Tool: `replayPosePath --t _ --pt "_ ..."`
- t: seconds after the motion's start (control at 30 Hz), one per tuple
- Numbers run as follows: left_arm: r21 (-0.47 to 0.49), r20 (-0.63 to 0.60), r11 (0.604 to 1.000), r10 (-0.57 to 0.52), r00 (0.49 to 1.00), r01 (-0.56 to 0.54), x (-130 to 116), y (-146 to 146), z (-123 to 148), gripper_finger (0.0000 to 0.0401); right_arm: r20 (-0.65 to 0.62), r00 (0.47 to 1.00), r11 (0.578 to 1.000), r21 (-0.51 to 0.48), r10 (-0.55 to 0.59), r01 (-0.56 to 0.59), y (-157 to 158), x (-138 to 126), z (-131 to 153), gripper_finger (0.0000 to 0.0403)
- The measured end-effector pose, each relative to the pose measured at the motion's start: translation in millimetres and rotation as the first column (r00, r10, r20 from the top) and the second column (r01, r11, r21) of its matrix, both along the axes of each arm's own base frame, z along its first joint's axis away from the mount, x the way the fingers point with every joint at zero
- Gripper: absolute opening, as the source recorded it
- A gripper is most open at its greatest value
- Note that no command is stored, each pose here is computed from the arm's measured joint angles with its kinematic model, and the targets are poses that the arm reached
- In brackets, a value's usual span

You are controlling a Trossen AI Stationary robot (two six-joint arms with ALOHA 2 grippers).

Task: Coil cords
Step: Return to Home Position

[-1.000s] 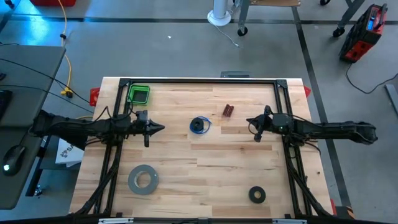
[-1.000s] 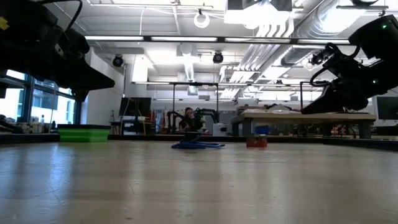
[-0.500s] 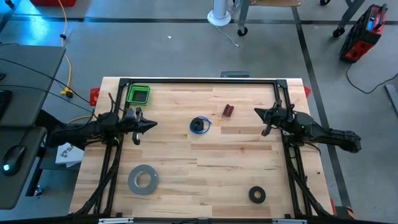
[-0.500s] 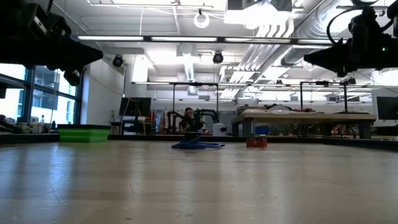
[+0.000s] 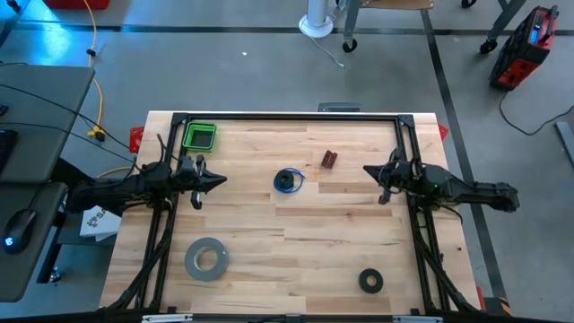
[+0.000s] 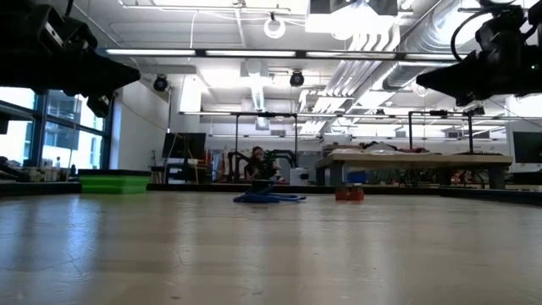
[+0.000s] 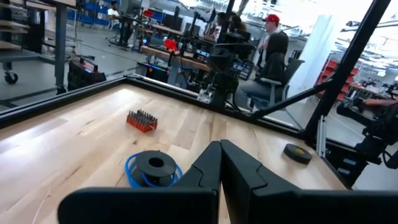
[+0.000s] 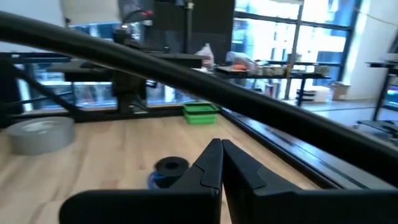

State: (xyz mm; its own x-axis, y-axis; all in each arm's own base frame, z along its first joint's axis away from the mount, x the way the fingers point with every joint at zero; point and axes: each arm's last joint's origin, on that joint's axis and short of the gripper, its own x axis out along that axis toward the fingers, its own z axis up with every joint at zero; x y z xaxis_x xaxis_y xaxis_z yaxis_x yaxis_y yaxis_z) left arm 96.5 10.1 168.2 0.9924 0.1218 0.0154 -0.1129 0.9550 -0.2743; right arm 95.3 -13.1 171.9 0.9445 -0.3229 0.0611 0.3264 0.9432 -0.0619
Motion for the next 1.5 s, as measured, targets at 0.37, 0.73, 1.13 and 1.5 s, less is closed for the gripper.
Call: replayPosePath --t 0.37,0.73,1.13,1.5 --pt "0.000 0.001 1.000 0.000 1.000 0.000 0.0 0.0 0.1 0.0001 0.000 0.995 0.995 -0.001 0.099 -0.099 8.8 0.9 0.0 0.0000" --pt "0.000 0.000 1.000 0.006 1.000 -0.006 0.1 0.2 0.0 0.0001 -0.012 0.995 0.995 0.000 0.097 -0.097 8.8 1.8 -1.0 0.0000" --pt "0.001 -0.001 1.000 0.008 1.000 -0.008 0.1 0.2 -0.1 0.0001 -0.012 0.995 0.995 0.000 0.096 -0.096 8.8 1.8 -1.0 0.0000" --pt "0.000 -0.001 1.000 0.008 1.000 -0.008 0.1 0.2 -0.2 0.0001 -0.012 0.995 0.995 0.000 0.097 -0.097 8.8 1.8 -1.1 0.0000"
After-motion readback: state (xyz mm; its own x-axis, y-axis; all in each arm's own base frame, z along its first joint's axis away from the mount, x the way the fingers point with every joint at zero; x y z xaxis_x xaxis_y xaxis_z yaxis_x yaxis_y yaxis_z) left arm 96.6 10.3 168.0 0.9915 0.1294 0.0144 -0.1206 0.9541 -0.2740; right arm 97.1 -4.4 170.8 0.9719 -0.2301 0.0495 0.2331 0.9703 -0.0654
